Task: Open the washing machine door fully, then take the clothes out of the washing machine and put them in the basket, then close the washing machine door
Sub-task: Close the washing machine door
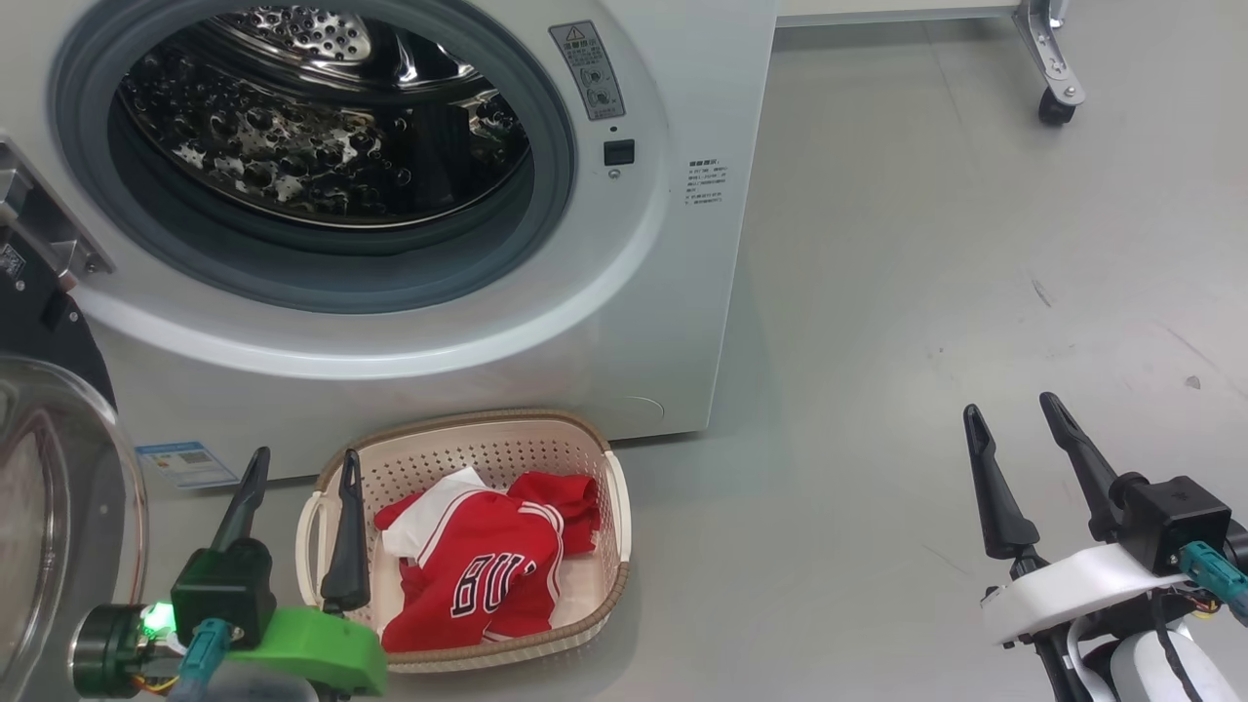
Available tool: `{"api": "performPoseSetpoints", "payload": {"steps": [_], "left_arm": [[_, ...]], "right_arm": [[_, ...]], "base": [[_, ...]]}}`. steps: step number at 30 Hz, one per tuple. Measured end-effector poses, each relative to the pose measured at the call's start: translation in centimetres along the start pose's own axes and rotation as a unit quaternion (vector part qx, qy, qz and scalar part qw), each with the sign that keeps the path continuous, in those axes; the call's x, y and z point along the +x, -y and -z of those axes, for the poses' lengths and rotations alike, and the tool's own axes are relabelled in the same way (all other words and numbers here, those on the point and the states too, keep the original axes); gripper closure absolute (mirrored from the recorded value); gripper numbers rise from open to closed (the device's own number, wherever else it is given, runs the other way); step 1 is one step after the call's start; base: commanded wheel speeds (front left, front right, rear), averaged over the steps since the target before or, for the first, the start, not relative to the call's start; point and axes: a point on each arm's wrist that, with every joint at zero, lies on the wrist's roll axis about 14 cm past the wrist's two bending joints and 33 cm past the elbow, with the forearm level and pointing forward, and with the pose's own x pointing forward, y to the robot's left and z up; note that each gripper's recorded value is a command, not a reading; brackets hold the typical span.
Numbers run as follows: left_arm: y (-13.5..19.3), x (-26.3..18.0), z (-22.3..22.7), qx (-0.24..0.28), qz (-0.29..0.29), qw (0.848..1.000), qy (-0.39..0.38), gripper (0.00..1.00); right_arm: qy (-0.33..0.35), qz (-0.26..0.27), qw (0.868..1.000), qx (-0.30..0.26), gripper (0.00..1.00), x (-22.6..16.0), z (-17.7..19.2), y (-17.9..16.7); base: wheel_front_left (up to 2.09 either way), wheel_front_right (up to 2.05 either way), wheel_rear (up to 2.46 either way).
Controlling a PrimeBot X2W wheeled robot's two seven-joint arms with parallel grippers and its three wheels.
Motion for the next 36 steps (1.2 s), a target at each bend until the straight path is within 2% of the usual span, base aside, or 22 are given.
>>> {"api": "performPoseSetpoints", "payload": {"steps": [19, 36], "left_arm": [[0.9, -0.2, -0.8, 0.001, 0.014, 1.0, 0.01, 0.0], [0.7, -0.5, -1.1, 0.001, 0.011, 1.0, 0.017, 0.0]], "right_arm": [[0.003, -0.003, 1.0, 0.0, 0.0, 0.0, -0.2, -0.2], [0.005, -0.005, 1.0, 0.0, 0.0, 0.0, -0.3, -0.3]], "base": [[-1.01, 1.01, 0.0], [-0.42, 0.42, 0.0]]}}
